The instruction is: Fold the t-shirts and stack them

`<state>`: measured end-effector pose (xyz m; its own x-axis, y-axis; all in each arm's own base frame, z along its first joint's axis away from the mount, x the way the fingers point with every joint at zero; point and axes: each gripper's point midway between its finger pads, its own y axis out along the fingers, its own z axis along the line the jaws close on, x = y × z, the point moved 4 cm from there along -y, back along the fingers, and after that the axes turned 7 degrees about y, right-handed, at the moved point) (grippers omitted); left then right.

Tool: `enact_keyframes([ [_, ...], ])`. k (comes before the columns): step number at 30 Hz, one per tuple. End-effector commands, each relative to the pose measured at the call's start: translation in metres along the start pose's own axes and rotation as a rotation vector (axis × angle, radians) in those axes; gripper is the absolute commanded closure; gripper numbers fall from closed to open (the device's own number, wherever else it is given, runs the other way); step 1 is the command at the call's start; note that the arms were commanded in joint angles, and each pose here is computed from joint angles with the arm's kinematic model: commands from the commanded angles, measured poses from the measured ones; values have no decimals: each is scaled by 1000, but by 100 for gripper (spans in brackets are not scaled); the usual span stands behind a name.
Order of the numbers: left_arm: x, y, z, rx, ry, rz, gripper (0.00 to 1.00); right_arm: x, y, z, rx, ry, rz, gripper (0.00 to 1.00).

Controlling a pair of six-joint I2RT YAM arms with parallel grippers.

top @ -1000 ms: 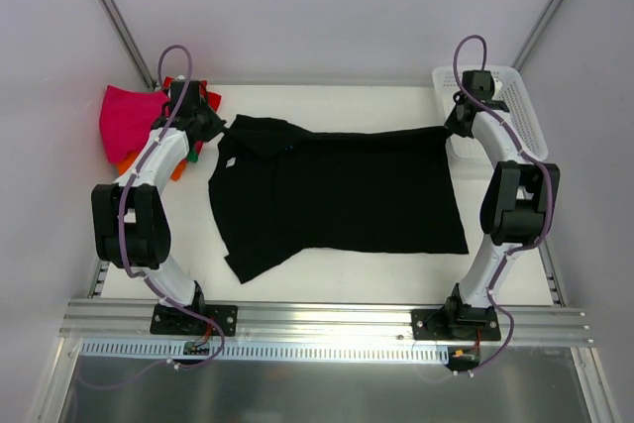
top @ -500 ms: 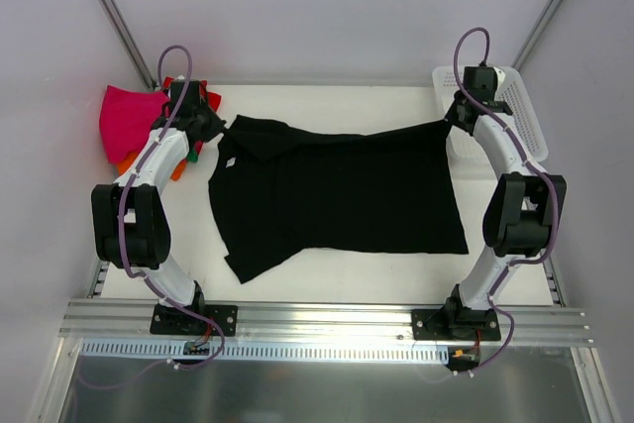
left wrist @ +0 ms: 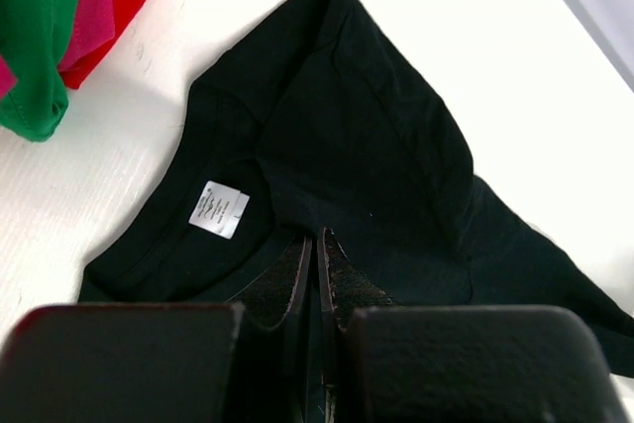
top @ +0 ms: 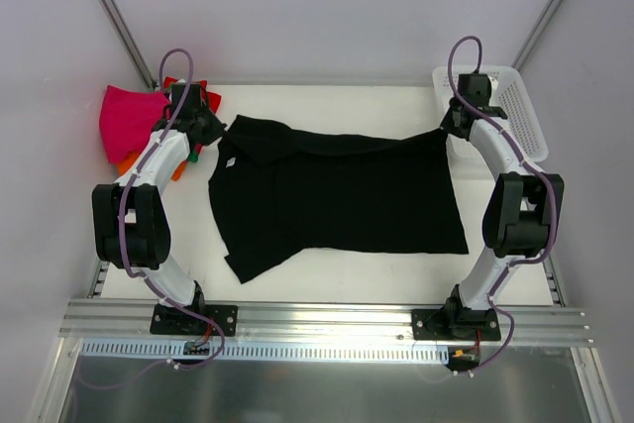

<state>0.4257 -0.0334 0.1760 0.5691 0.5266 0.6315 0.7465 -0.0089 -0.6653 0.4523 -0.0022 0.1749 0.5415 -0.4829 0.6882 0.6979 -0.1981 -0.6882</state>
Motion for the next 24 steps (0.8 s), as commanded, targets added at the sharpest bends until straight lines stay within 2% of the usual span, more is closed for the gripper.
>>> enact_keyframes([
  [1,10,-12,-1,-18,-13,-43,100,7,-25,6,37,12,-38,99],
  [9,-9,-10,-1,-59,-18,25,100,-30,-37,-5,-14,-32,38,99],
  [18,-23,-8,4,-64,-15,69,100,-52,-45,-15,-95,-93,56,99],
  [19,-23,-9,4,-67,-10,70,96,-54,-45,-17,-108,-99,62,100],
  [20,-24,-9,4,-66,-8,71,89,-56,-44,-17,-115,-105,67,99],
  [21,-25,-12,5,-70,-7,71,77,-57,-44,-18,-127,-109,70,98],
  [22,-25,-14,4,-72,-8,67,61,-55,-45,-18,-130,-108,64,92],
  [23,-23,-20,5,-72,-17,51,25,-53,-47,-17,-139,-109,60,72],
  [24,-23,-24,5,-73,-17,43,4,-54,-47,-18,-145,-110,64,60],
])
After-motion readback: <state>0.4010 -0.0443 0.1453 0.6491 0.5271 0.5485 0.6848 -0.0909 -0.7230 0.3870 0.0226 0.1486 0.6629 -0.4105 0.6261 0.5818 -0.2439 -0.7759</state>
